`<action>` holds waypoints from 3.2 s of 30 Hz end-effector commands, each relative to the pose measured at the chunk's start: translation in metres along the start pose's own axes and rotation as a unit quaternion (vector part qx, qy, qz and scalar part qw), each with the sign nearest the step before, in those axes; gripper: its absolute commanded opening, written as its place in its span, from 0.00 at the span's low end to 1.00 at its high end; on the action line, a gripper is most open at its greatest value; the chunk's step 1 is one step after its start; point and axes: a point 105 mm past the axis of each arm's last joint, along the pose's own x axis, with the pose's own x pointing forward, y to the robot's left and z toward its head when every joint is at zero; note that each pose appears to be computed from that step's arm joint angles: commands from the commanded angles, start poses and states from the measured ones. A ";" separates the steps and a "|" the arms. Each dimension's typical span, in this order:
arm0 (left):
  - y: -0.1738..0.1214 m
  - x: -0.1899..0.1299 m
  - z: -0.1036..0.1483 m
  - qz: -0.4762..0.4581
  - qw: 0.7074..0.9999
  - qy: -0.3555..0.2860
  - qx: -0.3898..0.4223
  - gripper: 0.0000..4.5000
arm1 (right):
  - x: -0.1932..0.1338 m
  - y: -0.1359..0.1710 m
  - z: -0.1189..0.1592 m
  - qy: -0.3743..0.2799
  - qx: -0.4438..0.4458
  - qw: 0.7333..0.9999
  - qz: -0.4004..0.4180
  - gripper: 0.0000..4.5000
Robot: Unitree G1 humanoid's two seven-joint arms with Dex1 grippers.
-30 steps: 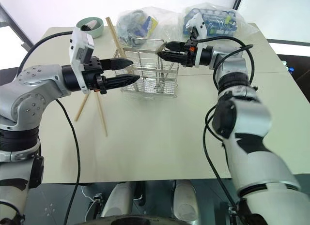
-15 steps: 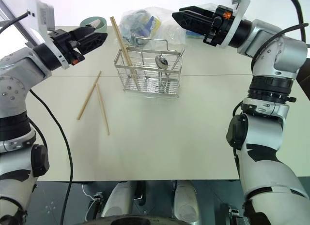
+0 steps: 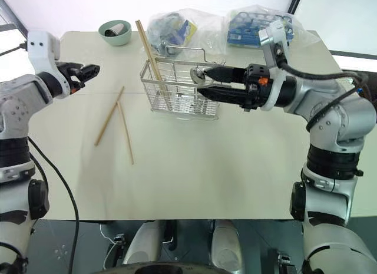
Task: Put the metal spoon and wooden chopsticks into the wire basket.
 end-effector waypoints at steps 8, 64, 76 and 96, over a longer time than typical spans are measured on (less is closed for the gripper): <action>0.009 0.025 -0.045 0.023 0.995 0.090 0.035 0.66 | -0.004 0.022 -0.001 -0.009 -0.013 1.000 -0.011 0.67; 0.066 0.052 0.007 0.194 0.974 -0.106 -0.048 0.01 | -0.018 0.009 -0.011 -0.037 0.017 0.993 -0.110 0.68; -0.040 0.008 0.189 -0.064 0.868 -0.427 -0.247 0.01 | -0.021 0.007 -0.013 -0.037 0.024 0.991 -0.130 0.68; -0.165 0.051 0.157 -0.155 0.892 -0.400 -0.139 0.01 | -0.036 0.012 -0.017 -0.062 0.030 0.979 -0.193 0.68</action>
